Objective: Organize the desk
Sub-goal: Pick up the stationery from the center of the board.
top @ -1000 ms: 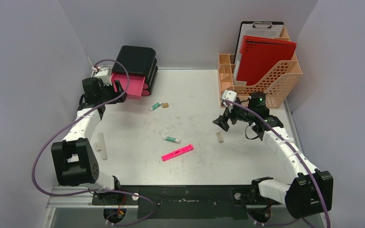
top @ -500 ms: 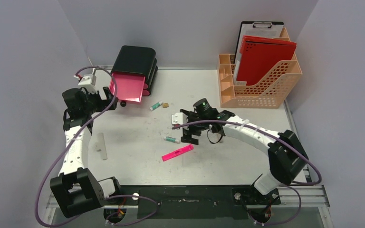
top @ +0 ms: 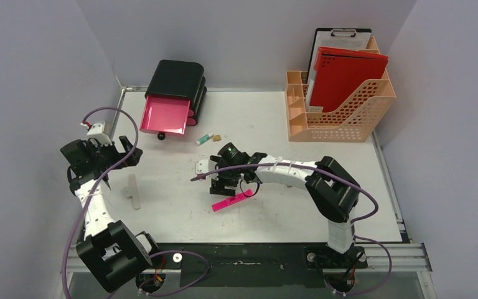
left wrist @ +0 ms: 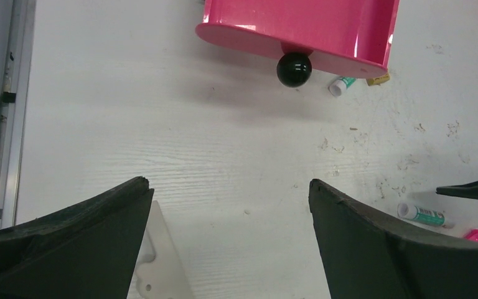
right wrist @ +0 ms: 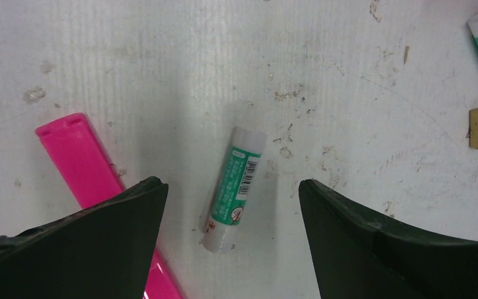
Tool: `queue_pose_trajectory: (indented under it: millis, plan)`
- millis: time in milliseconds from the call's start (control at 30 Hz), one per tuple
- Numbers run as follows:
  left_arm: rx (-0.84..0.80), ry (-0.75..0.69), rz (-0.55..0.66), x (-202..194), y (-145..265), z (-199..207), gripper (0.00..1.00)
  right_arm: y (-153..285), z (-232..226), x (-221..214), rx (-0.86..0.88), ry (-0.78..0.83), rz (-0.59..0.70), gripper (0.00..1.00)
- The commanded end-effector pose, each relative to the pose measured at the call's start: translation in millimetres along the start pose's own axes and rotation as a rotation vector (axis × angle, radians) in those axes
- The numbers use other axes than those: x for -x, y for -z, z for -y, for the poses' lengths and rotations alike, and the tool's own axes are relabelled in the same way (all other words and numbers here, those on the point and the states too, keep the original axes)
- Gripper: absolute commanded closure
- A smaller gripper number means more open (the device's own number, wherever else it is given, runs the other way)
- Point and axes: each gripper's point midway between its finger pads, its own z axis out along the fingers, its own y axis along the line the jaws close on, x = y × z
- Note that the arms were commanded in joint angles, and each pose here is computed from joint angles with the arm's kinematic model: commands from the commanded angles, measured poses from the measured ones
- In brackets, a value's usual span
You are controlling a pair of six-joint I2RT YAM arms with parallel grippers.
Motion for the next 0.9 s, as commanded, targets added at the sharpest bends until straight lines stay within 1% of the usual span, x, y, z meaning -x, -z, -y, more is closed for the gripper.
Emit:
queue_pose_trajectory:
  millis: [0,33,167,233,267,333,367,433,533,600,633,667,767,867]
  plan:
    - [-0.087,-0.022,0.026,1.5,3.2,9.8,0.04,-1.7,34.2,18.8,-0.117,-0.022,0.023,0.22]
    - [-0.091,-0.018,0.026,1.8,3.1,9.8,0.04,-5.0,34.2,16.5,-0.113,-0.023,0.014,0.25]
    - [-0.102,-0.020,0.032,2.8,3.6,11.5,0.04,-14.9,35.2,11.1,-0.097,-0.014,-0.014,0.41]
    - [-0.101,-0.021,0.036,2.7,4.1,11.6,0.04,-17.5,35.2,9.8,-0.092,-0.002,-0.019,0.44]
    - [-0.101,-0.024,0.038,2.6,4.5,11.6,0.04,-18.3,35.3,9.1,-0.091,0.002,-0.022,0.50]
    - [-0.104,-0.024,0.038,1.2,4.0,12.0,0.04,-20.9,35.0,7.7,-0.084,0.002,-0.029,0.65]
    - [-0.104,-0.022,0.037,0.5,4.0,11.8,0.04,-21.9,35.1,7.3,-0.079,0.003,-0.034,0.68]
    - [-0.103,-0.021,0.039,0.4,4.4,11.0,0.04,-23.9,34.4,6.2,-0.067,0.003,-0.045,0.68]
    - [-0.106,-0.014,0.043,0.7,5.9,10.2,0.04,-26.6,32.9,3.6,-0.052,0.004,-0.059,0.60]
    - [-0.105,-0.010,0.045,0.5,6.3,9.3,0.04,-28.3,31.8,1.1,-0.044,0.005,-0.071,0.60]
    - [-0.106,-0.007,0.047,0.7,6.8,9.1,0.04,-29.0,31.2,0.2,-0.039,0.004,-0.075,0.62]
    - [-0.109,-0.004,0.048,0.3,7.2,9.0,0.04,-29.3,31.0,0.6,-0.036,0.002,-0.078,0.66]
    - [-0.110,0.001,0.051,0.0,8.1,8.1,0.04,-25.6,34.3,7.4,-0.036,0.003,-0.069,0.85]
    - [-0.112,0.006,0.050,-1.3,8.1,7.2,0.04,-17.8,40.0,18.5,-0.044,0.018,-0.054,0.94]
